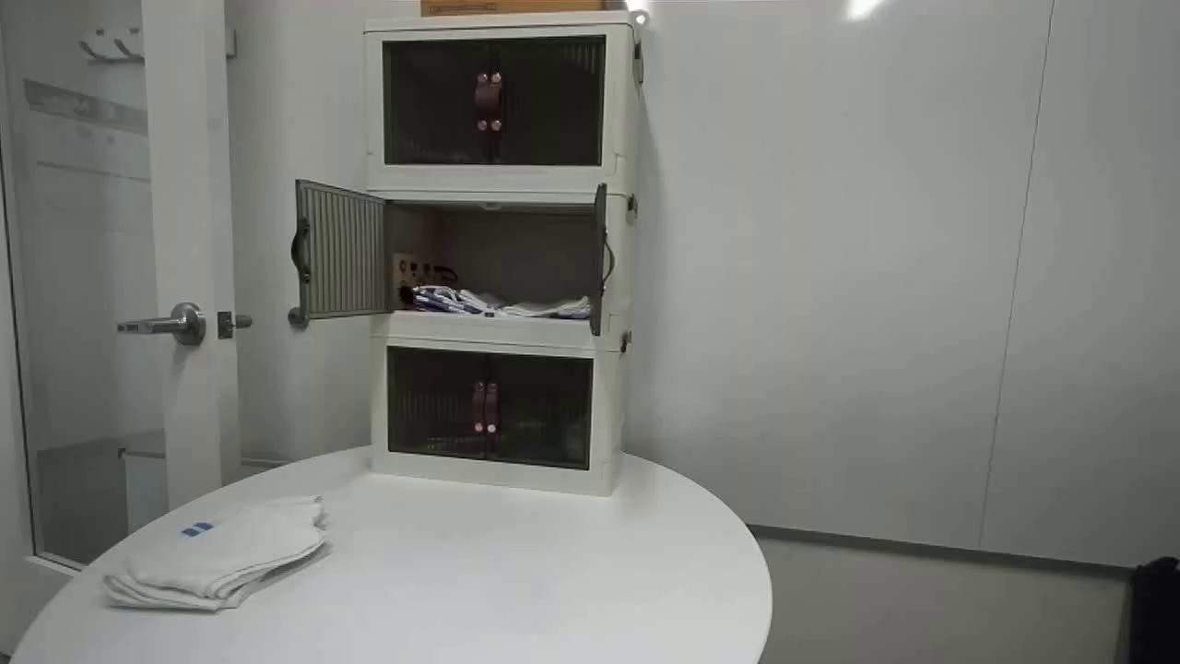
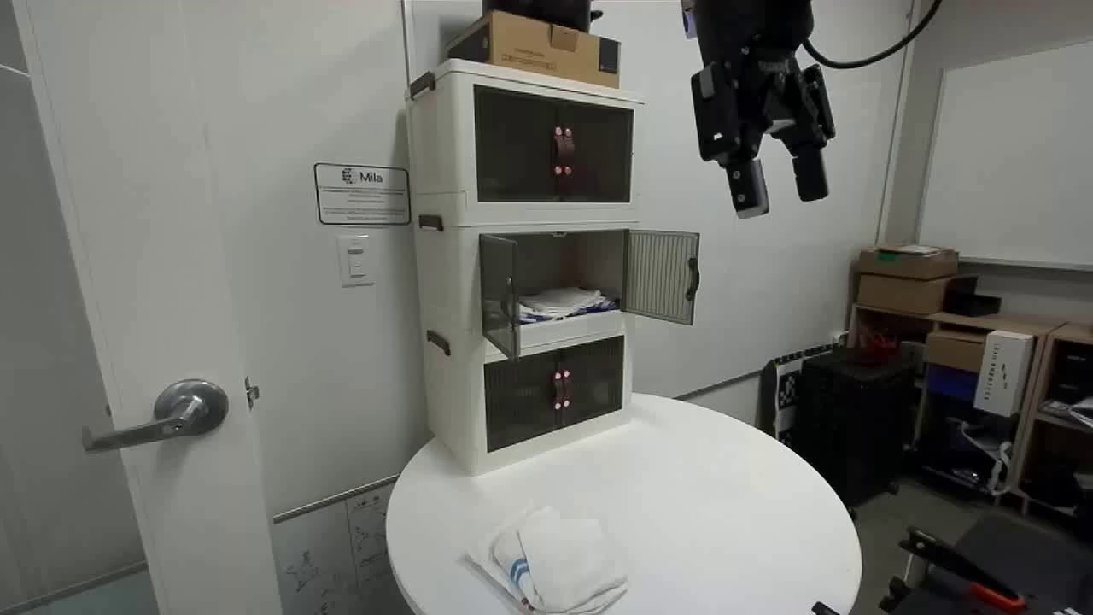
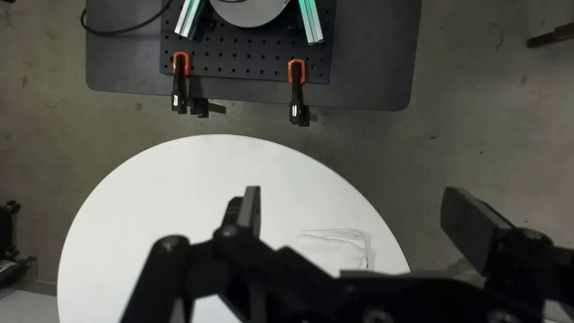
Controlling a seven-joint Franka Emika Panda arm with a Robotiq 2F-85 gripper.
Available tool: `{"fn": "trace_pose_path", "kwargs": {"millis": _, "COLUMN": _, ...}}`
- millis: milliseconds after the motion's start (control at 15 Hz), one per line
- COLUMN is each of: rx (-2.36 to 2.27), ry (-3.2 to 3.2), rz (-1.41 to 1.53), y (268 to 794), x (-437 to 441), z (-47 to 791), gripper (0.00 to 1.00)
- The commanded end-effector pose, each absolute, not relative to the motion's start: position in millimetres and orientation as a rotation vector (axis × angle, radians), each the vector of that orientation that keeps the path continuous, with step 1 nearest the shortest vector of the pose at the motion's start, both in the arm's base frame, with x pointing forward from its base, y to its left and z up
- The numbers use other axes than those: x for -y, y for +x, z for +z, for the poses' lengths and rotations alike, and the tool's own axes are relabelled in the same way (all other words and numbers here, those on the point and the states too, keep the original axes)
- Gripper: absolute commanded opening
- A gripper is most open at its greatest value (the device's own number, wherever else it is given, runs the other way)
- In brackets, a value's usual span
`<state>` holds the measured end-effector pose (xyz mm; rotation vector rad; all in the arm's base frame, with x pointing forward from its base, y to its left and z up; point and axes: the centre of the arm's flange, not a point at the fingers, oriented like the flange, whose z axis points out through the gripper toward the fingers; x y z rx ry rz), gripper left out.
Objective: Put one towel in the middle cabinet, then close the right and left doors of the cabinet, respectively
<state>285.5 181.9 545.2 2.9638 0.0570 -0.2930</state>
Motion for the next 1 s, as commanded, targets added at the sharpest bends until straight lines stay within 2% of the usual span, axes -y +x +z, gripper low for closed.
{"fn": "trace_pose_path", "kwargs": {"millis": 0, "rx": -0.057, "ry": 2.964, "rz": -0.292, "y": 285.5, "x": -181.9, "z": 545.3, "gripper": 1.00}}
{"fn": "trace_pose_path", "kwargs": {"millis": 133, "rx": -0.039, "ry": 2.934, "rz": -0.269, "y": 293.7, "x": -189.0, "z": 538.2, "gripper": 1.00}}
{"fn": "trace_pose_path", "kwargs": {"millis": 933, "rx": -0.062, "ry": 3.023, "rz": 0.070, "y": 446.1, "x": -286.1, "z": 410.3, "gripper": 1.00}}
